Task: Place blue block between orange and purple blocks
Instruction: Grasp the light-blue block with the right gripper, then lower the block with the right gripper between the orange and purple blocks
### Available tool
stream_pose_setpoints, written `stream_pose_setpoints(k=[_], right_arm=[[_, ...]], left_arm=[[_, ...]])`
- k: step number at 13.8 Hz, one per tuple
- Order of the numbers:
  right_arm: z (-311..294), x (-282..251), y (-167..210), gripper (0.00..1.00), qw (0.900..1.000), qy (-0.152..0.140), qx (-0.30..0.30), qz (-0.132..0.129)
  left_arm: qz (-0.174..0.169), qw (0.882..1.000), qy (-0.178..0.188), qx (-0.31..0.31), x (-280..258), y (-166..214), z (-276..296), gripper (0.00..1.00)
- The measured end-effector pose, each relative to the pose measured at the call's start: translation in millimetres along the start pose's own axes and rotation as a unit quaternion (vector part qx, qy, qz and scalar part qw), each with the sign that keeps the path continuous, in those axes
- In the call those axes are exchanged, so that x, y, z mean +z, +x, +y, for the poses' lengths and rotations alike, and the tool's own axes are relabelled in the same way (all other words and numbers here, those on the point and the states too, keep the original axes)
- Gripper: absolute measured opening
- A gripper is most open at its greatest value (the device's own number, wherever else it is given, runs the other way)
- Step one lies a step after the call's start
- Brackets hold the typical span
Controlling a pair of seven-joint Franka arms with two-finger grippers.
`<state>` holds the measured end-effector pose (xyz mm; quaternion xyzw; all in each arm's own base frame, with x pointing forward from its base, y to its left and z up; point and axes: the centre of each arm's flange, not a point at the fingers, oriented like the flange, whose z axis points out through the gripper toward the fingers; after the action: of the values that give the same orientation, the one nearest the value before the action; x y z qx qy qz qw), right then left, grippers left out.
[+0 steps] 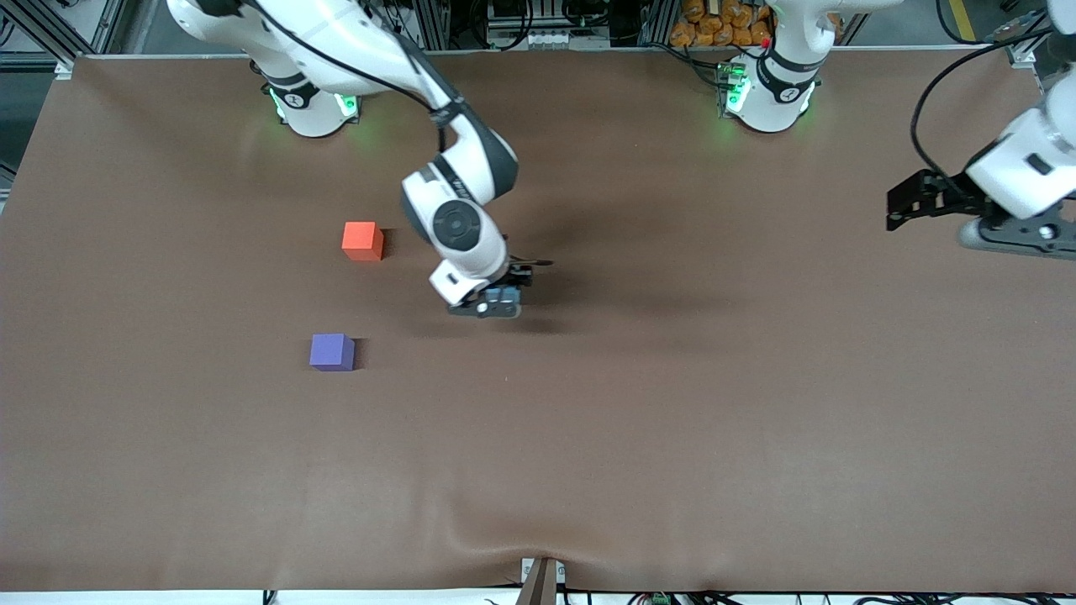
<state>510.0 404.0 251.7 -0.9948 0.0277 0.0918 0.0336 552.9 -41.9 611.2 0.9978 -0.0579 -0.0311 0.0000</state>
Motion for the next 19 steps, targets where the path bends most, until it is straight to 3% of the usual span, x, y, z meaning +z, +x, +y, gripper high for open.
stream_pose_setpoints(k=[3,7,11,19], right_arm=[[91.1,-76.0,27.0,0.61,1.000,0.006,-0.019,-0.012],[199.6,-65.5,30.2,0.61,0.998,0.009,-0.040,-0.037],[236.8,-33.1,25.4,0.61,0.998,0.008,-0.050,-0.046],[281.5,-1.6,32.8,0.61,0.999,0.008,-0.040,-0.014]], left_arm=[[-0.003,1.000,-0.001,-0.014,-1.4,-1.3,1.2,1.00],[0.006,1.000,0.000,-0.012,-3.0,0.8,11.0,1.00],[0.008,1.000,0.000,-0.011,-3.9,1.0,10.6,1.00],[0.003,0.999,0.017,0.045,-6.2,-0.9,4.5,1.00]])
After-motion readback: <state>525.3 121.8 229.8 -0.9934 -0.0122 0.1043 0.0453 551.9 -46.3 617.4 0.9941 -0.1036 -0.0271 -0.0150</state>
